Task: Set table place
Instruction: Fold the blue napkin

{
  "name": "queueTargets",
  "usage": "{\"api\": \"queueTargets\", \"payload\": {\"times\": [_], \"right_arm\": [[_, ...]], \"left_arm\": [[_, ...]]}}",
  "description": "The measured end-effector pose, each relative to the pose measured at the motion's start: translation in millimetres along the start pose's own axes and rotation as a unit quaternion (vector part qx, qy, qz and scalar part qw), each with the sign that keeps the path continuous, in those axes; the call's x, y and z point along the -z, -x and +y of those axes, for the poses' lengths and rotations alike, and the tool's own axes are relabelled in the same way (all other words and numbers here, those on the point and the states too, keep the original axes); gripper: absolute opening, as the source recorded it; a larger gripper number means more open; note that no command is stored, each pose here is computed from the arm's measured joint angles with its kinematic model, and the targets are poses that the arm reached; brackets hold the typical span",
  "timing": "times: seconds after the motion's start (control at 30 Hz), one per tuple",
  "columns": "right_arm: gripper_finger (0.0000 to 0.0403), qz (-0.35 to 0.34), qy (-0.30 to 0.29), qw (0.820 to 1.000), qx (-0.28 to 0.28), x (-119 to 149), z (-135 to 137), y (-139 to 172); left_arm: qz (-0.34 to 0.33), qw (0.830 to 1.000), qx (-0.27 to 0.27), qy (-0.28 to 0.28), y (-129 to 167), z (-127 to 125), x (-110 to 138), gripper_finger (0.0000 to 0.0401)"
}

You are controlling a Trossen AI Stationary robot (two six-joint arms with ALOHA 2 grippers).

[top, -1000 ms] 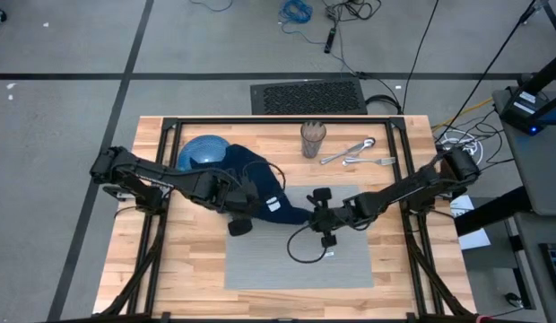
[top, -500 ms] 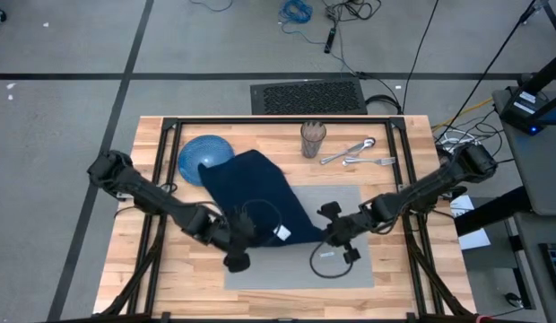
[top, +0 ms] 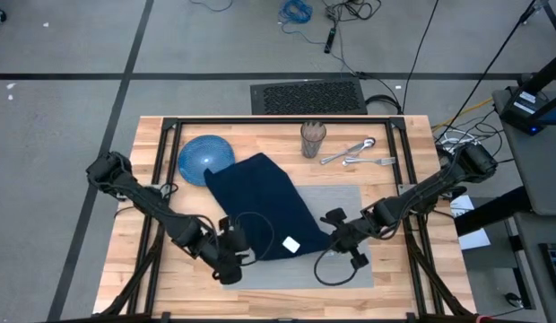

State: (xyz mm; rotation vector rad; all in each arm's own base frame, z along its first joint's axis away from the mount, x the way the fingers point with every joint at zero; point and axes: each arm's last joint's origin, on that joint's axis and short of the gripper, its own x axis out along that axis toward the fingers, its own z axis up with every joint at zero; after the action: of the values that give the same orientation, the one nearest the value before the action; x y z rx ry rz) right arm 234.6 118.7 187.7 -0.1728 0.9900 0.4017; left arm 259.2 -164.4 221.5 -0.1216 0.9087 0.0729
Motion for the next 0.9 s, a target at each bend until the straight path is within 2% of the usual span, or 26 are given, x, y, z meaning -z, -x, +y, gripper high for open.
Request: {"api": "queueTargets", "payload": {"times": [0.13,0.23,0.43,0.63,0.9], "right_arm": [[0.0000,-0.006,0.000,1.000,-0.010,-1.3,0.6,0.0],[0.0000,-0.011,0.000,1.000,-0.012,-2.3,0.7,0.0],[0.0000,-0.014,0.000,1.000,-0.012,-2.9,0.8,0.1],[0.0000,-0.021,0.000,1.000,-0.013,-4.1,0.8,0.1],[0.0000,-0.026,0.001,1.000,-0.013,-5.2,0.9,0.1]], "left_arm": [[-0.073,0.994,0.032,-0.077,0.8,-5.4,-18.0,0.0144],[-0.073,0.990,0.060,-0.105,-3.8,3.7,-28.0,0.0144],[-0.014,0.992,0.100,-0.079,-17.1,41.4,-42.2,0.0143],[0.012,0.982,0.179,-0.061,-22.7,67.1,-53.2,0.0143],[0.033,0.971,0.235,-0.035,-35.4,89.3,-59.8,0.0143]]}}
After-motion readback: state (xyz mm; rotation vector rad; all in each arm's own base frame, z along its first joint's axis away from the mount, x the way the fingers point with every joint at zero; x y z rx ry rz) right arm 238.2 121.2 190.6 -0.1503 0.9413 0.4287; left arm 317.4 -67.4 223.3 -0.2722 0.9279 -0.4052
